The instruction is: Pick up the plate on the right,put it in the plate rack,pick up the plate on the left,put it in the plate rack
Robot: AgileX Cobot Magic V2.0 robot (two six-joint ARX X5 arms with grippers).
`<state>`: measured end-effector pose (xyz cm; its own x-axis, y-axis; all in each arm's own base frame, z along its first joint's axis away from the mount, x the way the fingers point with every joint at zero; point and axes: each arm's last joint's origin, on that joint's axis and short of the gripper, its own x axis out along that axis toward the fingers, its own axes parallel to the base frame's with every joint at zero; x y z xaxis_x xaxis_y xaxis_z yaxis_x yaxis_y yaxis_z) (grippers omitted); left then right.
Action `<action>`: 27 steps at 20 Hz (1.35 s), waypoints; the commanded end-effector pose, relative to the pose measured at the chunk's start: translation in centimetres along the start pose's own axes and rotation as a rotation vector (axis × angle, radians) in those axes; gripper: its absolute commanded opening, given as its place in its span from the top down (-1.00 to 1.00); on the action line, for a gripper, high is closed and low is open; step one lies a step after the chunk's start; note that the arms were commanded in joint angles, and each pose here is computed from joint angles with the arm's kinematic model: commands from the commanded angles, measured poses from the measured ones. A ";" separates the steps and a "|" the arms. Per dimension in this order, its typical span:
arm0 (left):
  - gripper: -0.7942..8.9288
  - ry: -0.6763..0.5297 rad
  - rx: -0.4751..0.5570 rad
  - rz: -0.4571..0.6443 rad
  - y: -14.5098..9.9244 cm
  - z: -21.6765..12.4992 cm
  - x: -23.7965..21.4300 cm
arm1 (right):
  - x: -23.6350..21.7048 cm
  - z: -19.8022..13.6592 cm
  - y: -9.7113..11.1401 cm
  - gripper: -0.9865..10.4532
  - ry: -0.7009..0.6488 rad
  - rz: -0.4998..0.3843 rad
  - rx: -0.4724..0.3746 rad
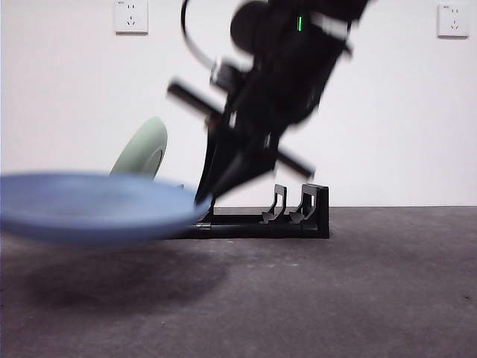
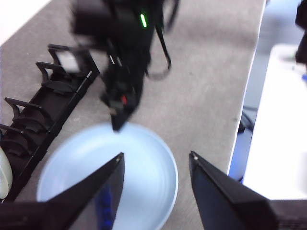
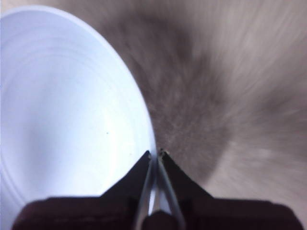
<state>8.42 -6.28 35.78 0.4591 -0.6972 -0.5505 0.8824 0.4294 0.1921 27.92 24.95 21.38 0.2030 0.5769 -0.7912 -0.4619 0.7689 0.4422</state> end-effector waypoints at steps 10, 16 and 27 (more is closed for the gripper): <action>0.09 0.037 0.425 -0.028 -1.5 2.8 4.5 | -20.5 0.6 -3.2 0.86 0.028 -0.280 -0.024; -0.09 0.119 0.729 0.026 -3.1 4.5 9.3 | -24.3 -0.8 -4.3 0.86 0.027 -0.266 0.044; -0.08 0.148 0.880 0.143 -4.8 6.0 13.3 | -24.2 -0.8 -4.1 0.86 0.025 -0.222 0.051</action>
<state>10.86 -20.87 32.47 0.6049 -0.5607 -0.5654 0.6216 -0.1113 0.7754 24.54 7.60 38.20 0.2866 0.3753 -0.8815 -0.3600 0.8948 0.2640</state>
